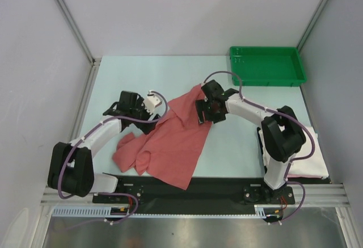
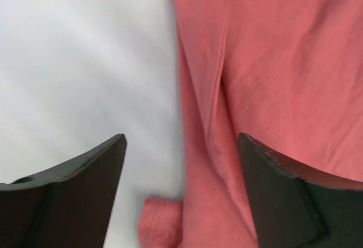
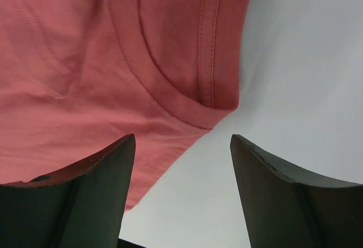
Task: Fold and stack the t-shirts
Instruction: Flatten the tshirt out
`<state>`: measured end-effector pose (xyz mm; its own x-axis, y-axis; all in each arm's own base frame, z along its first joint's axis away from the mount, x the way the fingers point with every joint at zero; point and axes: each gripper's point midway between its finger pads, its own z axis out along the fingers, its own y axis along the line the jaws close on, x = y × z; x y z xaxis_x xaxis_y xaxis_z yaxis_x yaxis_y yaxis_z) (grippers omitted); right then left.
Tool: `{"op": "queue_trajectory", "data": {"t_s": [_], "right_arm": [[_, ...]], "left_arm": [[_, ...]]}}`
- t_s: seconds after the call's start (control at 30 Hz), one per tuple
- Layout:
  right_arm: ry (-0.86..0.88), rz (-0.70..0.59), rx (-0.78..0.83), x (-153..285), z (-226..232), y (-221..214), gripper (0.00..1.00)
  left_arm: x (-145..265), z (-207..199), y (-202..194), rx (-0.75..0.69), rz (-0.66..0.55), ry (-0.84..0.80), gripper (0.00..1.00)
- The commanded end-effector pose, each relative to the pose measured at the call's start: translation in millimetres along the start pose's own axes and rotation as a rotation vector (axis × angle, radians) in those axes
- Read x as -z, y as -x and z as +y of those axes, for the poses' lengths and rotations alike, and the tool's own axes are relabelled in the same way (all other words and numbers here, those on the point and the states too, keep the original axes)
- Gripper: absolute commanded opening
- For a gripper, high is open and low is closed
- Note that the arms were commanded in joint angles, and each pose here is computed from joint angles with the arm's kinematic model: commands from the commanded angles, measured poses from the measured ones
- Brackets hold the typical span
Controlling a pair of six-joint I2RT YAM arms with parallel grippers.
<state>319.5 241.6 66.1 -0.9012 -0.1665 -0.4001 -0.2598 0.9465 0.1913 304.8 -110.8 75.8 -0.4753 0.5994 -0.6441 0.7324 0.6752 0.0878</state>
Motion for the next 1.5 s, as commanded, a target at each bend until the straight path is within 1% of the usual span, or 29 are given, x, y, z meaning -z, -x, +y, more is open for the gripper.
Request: {"op": "queue_trajectory", "data": {"t_s": [0.0, 0.07, 0.17, 0.2, 0.27, 0.3, 0.33, 0.43, 0.47, 0.5, 0.57, 0.6, 0.67, 0.77, 0.8, 0.87, 0.9, 0.93, 0.97, 1.03, 1.07, 1.1, 1.17, 1.2, 1.3, 1.33, 1.4, 1.43, 1.47], "right_arm": [[0.025, 0.065, -0.05, -19, 3, -17, 0.73], [0.067, 0.072, -0.048, -24, 12, -20, 0.7], [0.065, 0.077, -0.051, -32, 10, -22, 0.59], [0.056, 0.083, -0.047, -34, 9, -23, 0.5], [0.04, 0.086, -0.043, -38, 5, -24, 0.4], [0.029, 0.094, -0.042, -38, 2, -26, 0.3], [0.019, 0.097, -0.04, -39, -1, -26, 0.24], [-0.023, 0.078, -0.056, -35, -18, -21, 0.08], [-0.037, 0.064, -0.065, -33, -25, -18, 0.03], [-0.045, 0.057, -0.072, -32, -30, -15, 0.0], [-0.067, 0.035, -0.112, -30, -53, -5, 0.0], [-0.074, 0.02, -0.126, -30, -63, 1, 0.0], [-0.106, -0.011, -0.143, -28, -84, 14, 0.0], [-0.13, -0.056, -0.154, -31, -105, 40, 0.0], [-0.158, -0.081, -0.156, -34, -114, 57, 0.0], [-0.199, -0.101, -0.161, -37, -130, 73, 0.0], [-0.212, -0.106, -0.16, -41, -138, 86, 0.0], [-0.213, -0.114, -0.154, -41, -139, 95, 0.0], [-0.211, -0.119, -0.152, -42, -140, 101, 0.0], [-0.201, -0.132, -0.137, -43, -137, 117, 0.0], [-0.198, -0.136, -0.136, -43, -136, 121, 0.0], [-0.205, -0.138, -0.136, -42, -137, 125, 0.0], [-0.234, -0.156, -0.145, -37, -142, 134, 0.0], [-0.24, -0.167, -0.151, -35, -143, 138, 0.0], [-0.261, -0.197, -0.175, -27, -149, 145, 0.0], [-0.269, -0.201, -0.183, -26, -151, 146, 0.0], [-0.271, -0.194, -0.189, -20, -151, 144, 0.31], [-0.271, -0.19, -0.191, -18, -150, 142, 0.47], [-0.272, -0.187, -0.202, -10, -150, 136, 0.62]], "left_arm": [[-12, -12, 14, 0.028, -0.047, -0.033, 0.82], [-16, -11, 12, 0.013, -0.04, -0.026, 0.78], [-20, -8, 7, -0.014, -0.025, -0.012, 0.73], [-21, -9, 5, -0.02, -0.02, -0.013, 0.72], [-25, -6, -2, -0.018, 0.0, -0.001, 0.68], [-27, -6, -4, -0.017, 0.004, 0.001, 0.65], [-29, -6, -5, -0.022, 0.004, 0.001, 0.61], [-32, -2, -1, -0.048, -0.009, 0.009, 0.23], [-31, 2, 1, -0.053, -0.012, 0.026, 0.01], [-31, 11, 1, -0.061, 0.001, 0.07, 0.0], [-27, 35, 15, -0.109, -0.015, 0.163, 0.0], [-21, 57, 23, -0.126, -0.01, 0.262, 0.0], [-13, 88, 46, -0.187, -0.055, 0.373, 0.0], [-7, 124, 86, -0.269, -0.093, 0.46, 0.0], [0, 138, 114, -0.284, -0.132, 0.488, 0.0], [-13, 154, 126, -0.275, -0.117, 0.495, 0.0], [-4, 168, 156, -0.275, -0.159, 0.529, 0.0], [-5, 177, 163, -0.272, -0.158, 0.55, 0.0], [-22, 184, 160, -0.269, -0.137, 0.547, 0.0], [-23, 201, 183, -0.293, -0.175, 0.589, 0.0], [-36, 207, 181, -0.294, -0.157, 0.595, 0.0], [-34, 217, 196, -0.302, -0.184, 0.625, 0.0], [-52, 230, 190, -0.289, -0.142, 0.651, 0.0], [-43, 243, 212, -0.286, -0.196, 0.711, 0.0], [-45, 268, 225, -0.226, -0.197, 0.795, 0.02], [-46, 272, 228, -0.213, -0.197, 0.801, 0.17], [-41, 267, 238, -0.164, -0.211, 0.749, 0.48], [-36, 261, 242, -0.148, -0.228, 0.72, 0.67], [-31, 254, 246, -0.136, -0.251, 0.683, 0.72]]}}
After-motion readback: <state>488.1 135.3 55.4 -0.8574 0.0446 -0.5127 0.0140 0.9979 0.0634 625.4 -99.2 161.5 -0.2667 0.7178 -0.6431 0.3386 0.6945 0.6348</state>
